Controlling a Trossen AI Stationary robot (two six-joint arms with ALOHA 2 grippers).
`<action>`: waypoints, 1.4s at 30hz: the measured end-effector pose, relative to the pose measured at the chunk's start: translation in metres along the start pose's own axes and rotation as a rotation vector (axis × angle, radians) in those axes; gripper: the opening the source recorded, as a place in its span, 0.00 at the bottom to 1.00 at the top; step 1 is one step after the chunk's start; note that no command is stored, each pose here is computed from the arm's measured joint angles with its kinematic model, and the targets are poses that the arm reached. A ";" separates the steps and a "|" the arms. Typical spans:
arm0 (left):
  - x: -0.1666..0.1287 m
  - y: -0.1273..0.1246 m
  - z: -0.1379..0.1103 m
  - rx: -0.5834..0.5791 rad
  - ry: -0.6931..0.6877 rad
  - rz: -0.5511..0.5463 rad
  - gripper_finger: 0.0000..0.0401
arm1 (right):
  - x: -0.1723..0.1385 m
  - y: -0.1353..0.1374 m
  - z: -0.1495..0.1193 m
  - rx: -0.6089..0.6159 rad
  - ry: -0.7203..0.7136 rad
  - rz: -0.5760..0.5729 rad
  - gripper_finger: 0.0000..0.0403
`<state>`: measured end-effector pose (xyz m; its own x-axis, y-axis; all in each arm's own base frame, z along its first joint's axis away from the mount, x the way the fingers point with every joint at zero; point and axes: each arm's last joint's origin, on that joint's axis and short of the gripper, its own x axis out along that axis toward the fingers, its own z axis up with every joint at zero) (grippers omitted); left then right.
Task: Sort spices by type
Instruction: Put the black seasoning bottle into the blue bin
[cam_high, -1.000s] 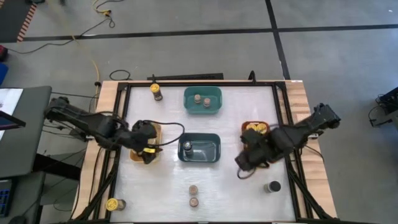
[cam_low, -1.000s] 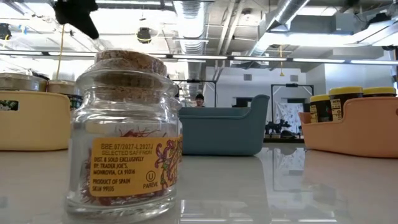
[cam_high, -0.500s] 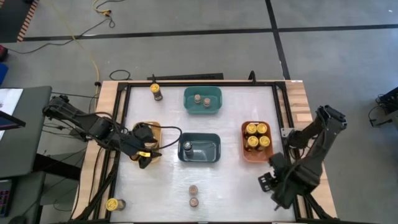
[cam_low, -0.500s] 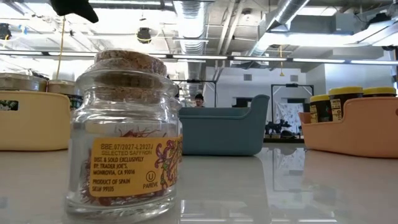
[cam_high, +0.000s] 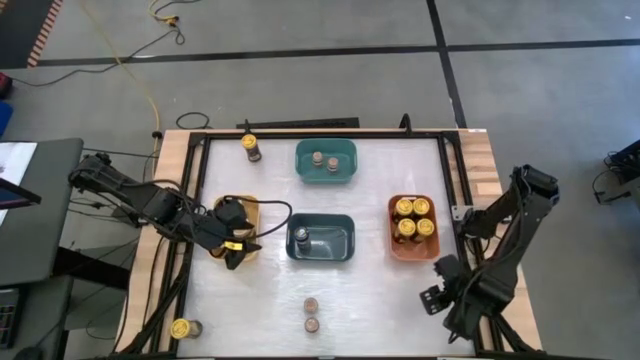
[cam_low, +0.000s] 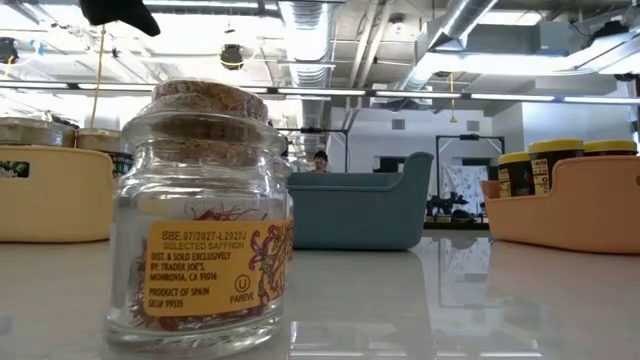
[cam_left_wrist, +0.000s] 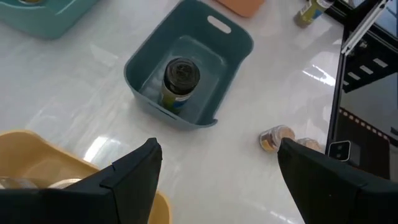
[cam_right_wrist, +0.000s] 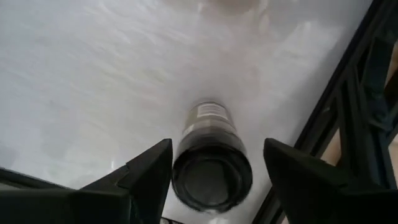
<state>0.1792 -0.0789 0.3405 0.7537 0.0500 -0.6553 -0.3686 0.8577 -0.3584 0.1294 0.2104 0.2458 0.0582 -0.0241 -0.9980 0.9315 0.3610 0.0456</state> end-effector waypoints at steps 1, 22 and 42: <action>0.000 0.000 0.000 -0.004 0.000 0.000 0.77 | 0.003 0.000 0.000 0.000 0.009 -0.004 0.71; 0.000 0.000 0.000 0.003 -0.010 0.011 0.77 | 0.020 0.002 -0.006 -0.037 0.109 0.021 0.68; 0.000 0.007 -0.005 0.192 0.050 0.065 0.77 | -0.008 0.039 0.016 -0.042 0.074 0.216 0.56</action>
<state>0.1741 -0.0755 0.3349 0.7020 0.0872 -0.7068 -0.3016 0.9355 -0.1841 0.1713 0.2094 0.2565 0.2261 0.1259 -0.9659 0.8845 0.3889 0.2578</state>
